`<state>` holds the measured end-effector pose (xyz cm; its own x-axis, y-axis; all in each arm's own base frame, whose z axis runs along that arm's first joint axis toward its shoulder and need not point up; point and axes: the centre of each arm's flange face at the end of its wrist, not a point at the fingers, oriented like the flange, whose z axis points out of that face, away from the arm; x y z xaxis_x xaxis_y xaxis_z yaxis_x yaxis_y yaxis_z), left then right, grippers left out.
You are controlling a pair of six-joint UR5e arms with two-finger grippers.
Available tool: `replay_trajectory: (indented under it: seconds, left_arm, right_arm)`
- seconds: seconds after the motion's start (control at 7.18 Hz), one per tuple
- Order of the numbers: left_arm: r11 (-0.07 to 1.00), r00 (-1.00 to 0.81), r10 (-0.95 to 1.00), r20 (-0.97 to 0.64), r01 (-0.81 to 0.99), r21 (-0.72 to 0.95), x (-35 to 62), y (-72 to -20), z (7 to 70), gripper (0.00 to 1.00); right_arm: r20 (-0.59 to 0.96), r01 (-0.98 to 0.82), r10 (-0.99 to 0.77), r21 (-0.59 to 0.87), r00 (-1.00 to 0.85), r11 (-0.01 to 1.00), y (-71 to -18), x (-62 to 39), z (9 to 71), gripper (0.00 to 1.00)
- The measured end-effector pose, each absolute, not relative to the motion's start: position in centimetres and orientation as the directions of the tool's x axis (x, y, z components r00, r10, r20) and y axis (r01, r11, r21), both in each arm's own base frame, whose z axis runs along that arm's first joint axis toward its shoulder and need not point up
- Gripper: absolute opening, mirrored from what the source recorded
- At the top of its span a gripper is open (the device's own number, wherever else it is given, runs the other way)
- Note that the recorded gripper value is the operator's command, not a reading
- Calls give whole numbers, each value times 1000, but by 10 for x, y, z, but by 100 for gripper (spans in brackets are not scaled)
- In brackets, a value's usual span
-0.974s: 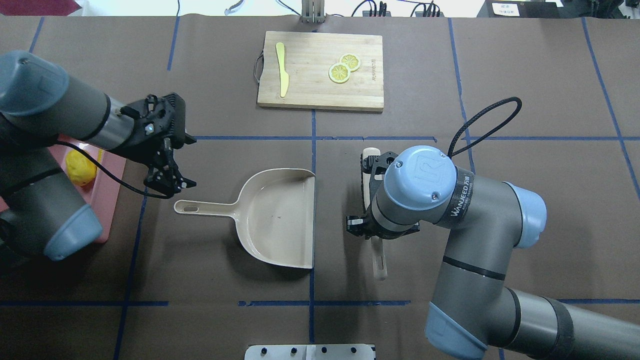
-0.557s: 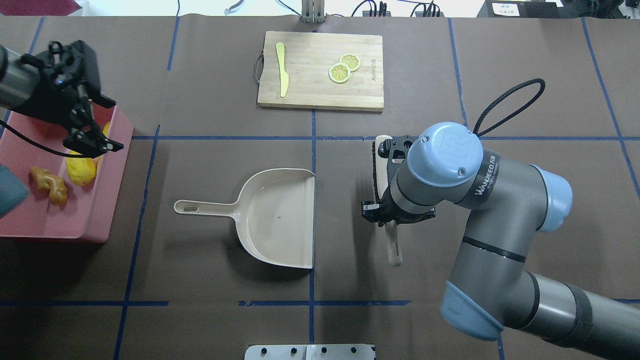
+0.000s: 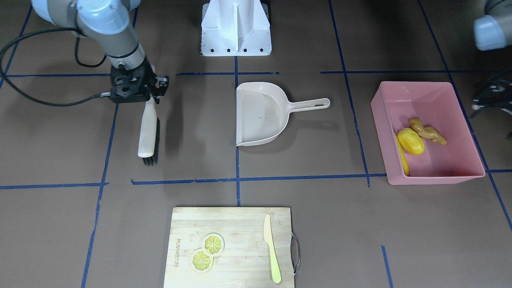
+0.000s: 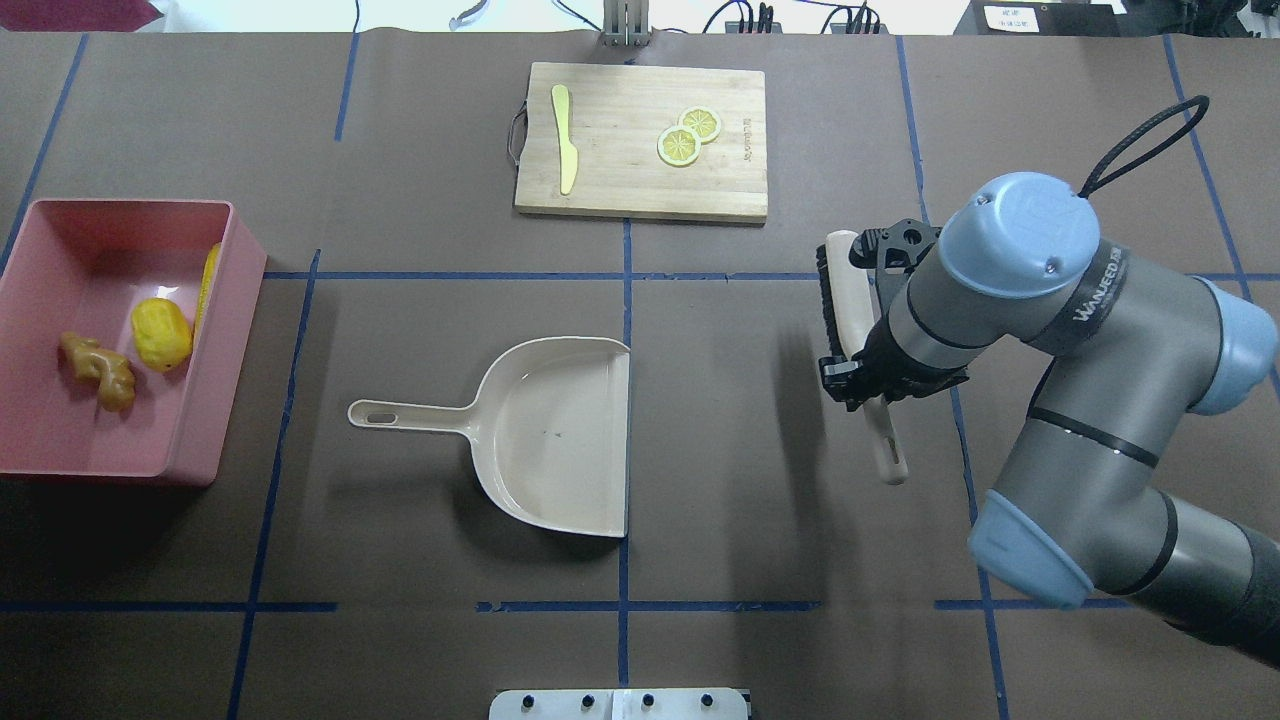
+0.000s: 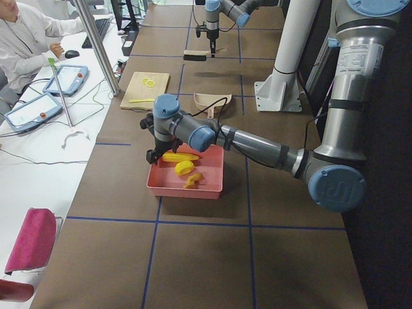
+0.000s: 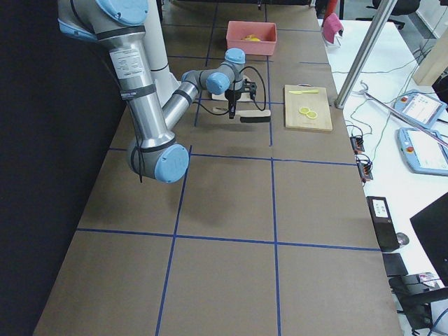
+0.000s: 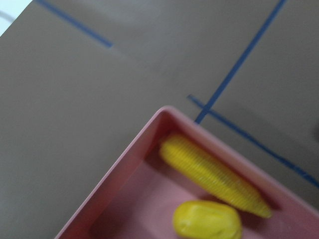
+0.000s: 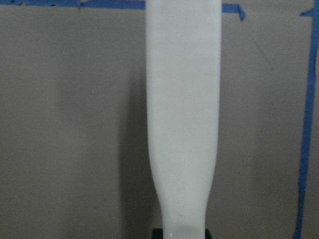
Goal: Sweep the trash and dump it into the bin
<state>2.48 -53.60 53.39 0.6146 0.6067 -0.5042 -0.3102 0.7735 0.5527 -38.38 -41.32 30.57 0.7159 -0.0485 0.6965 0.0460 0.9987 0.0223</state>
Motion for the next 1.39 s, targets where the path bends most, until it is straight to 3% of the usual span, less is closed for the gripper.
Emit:
replay_trajectory:
  seconds: [0.28,0.56,0.84,1.39]
  left_arm:
    - [940,696,336,-635,-199,278,-41,-528,602,100]
    - [989,706,142,-694,-135,65,-62,-517,624,100]
    - [992,695,93,-713,-122,10,-65,-503,640,100]
    - [992,699,75,-711,-122,-15,-65,-481,652,100]
  right_arm:
    - [674,71,-83,45,734,996,-436,-342,338,0]
    - [650,122,-131,60,749,991,-453,-285,386,0]
    - [624,164,-162,54,764,985,-452,-226,443,0]
    - [647,106,-95,22,757,994,-399,-175,565,0]
